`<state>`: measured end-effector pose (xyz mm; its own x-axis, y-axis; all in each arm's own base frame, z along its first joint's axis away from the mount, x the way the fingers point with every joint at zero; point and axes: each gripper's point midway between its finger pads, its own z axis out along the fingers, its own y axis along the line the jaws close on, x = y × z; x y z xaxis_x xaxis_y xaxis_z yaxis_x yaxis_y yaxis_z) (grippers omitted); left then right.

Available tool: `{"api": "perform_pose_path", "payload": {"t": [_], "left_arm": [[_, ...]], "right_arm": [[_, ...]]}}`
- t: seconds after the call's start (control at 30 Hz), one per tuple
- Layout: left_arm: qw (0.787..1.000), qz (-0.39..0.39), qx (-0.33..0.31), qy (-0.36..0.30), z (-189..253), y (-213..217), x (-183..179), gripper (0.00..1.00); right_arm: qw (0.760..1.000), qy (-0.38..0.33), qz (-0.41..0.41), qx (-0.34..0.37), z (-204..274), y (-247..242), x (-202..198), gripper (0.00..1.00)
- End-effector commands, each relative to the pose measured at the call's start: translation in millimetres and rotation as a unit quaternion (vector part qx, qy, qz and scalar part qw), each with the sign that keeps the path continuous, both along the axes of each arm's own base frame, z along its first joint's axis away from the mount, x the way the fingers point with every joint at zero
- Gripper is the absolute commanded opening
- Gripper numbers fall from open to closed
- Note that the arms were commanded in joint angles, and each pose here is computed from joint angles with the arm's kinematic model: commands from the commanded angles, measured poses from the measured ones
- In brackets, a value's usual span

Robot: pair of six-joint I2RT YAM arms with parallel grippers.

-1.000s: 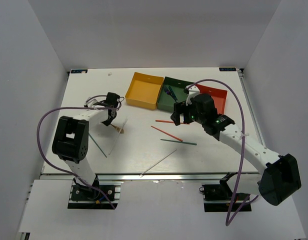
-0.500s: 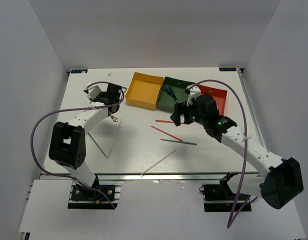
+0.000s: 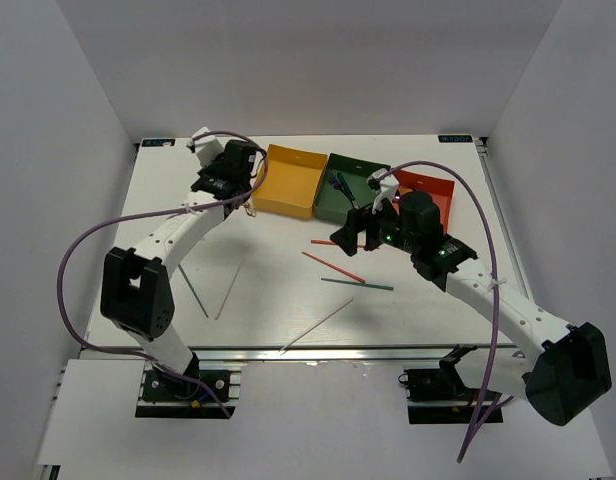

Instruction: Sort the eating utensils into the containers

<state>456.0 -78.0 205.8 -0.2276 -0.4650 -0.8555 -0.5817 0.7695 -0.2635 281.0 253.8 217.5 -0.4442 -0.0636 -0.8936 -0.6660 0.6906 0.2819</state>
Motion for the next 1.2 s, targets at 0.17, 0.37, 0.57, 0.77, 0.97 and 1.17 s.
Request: {"api": "perform_pose_path", "payload": {"t": [0.17,0.37,0.57,0.77,0.97,1.17], "left_arm": [[0.950,-0.262,-0.171,0.001,28.6,-121.6,-65.5,0.00],[0.919,-0.316,-0.232,-0.039,54.8,-140.4,-97.0,0.00],[0.907,-0.334,-0.249,-0.065,68.5,-143.0,-107.1,0.00],[0.901,-0.345,-0.255,-0.061,59.1,-148.1,-109.3,0.00],[0.887,-0.363,-0.275,-0.073,64.8,-156.6,-111.9,0.00],[0.886,-0.367,-0.274,-0.073,64.5,-159.1,-109.6,0.00]], "right_arm": [[0.989,-0.031,0.100,0.102,53.9,54.2,8.0,0.89],[0.993,0.001,0.069,0.095,53.9,72.9,29.6,0.89],[0.986,0.057,0.099,0.125,50.9,97.4,19.7,0.86],[0.978,0.076,0.127,0.149,53.5,116.0,7.3,0.83],[0.975,0.108,0.130,0.141,34.7,133.5,8.0,0.75],[0.972,0.112,0.152,0.139,32.8,150.3,3.6,0.19]]}}
